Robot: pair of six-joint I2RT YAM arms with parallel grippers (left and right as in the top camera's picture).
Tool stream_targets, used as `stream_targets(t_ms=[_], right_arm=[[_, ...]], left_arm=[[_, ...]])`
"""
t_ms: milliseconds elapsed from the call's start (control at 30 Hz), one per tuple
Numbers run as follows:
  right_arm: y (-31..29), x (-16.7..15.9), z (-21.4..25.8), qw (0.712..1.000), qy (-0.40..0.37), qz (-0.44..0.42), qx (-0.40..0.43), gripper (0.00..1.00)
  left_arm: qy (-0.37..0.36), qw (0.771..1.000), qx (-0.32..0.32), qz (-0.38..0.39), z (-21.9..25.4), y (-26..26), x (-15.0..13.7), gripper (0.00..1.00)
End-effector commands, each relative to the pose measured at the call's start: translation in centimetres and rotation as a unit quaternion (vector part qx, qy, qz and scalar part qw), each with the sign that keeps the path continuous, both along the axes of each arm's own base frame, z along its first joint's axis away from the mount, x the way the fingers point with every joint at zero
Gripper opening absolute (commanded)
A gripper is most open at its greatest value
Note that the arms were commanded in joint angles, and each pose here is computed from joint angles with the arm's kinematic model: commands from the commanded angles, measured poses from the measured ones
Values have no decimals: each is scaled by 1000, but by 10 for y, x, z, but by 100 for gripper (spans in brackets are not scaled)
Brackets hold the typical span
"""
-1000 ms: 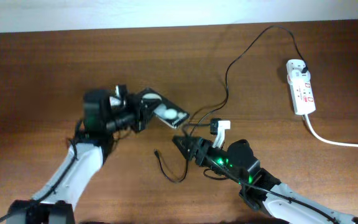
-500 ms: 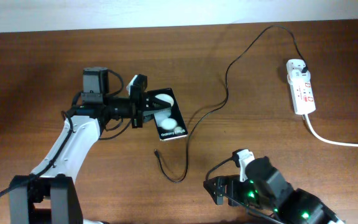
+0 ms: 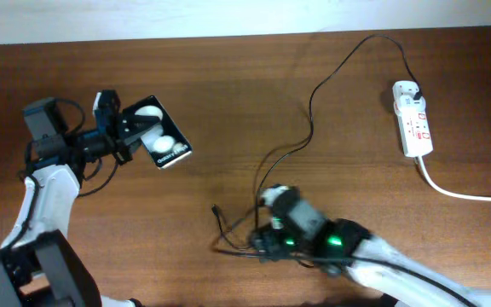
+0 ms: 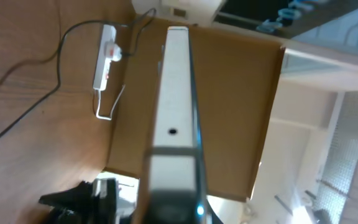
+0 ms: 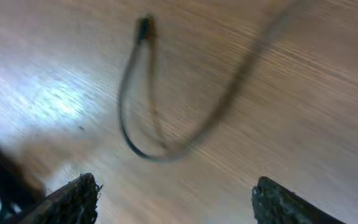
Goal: Plug charger to phone and switch on socket
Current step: 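Lower the right gripper and grasp the black cable's USB-C plug, then bring the plug up under the phone's bottom port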
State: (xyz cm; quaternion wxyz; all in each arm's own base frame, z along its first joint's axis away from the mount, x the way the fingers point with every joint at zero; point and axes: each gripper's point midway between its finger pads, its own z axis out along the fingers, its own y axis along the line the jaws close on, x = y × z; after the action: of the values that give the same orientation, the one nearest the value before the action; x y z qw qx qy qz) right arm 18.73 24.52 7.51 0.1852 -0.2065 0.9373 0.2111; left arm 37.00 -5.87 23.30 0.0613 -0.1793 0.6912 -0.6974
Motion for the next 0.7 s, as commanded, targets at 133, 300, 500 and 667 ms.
stream_targets(t_ms=[133, 300, 500, 667], right_arm=[[55, 9, -29, 993, -61, 55, -81, 81], [89, 29, -30, 991, -109, 67, -34, 70], [91, 43, -65, 990, -120, 51, -59, 58], [89, 45, -70, 989, -123, 47, -67, 42]], left_arm=[[68, 997, -36, 5, -47, 17, 16, 0], [52, 998, -31, 5, -46, 18, 18, 0], [52, 998, -31, 5, -46, 18, 18, 0], [52, 998, -31, 5, -46, 18, 18, 0]])
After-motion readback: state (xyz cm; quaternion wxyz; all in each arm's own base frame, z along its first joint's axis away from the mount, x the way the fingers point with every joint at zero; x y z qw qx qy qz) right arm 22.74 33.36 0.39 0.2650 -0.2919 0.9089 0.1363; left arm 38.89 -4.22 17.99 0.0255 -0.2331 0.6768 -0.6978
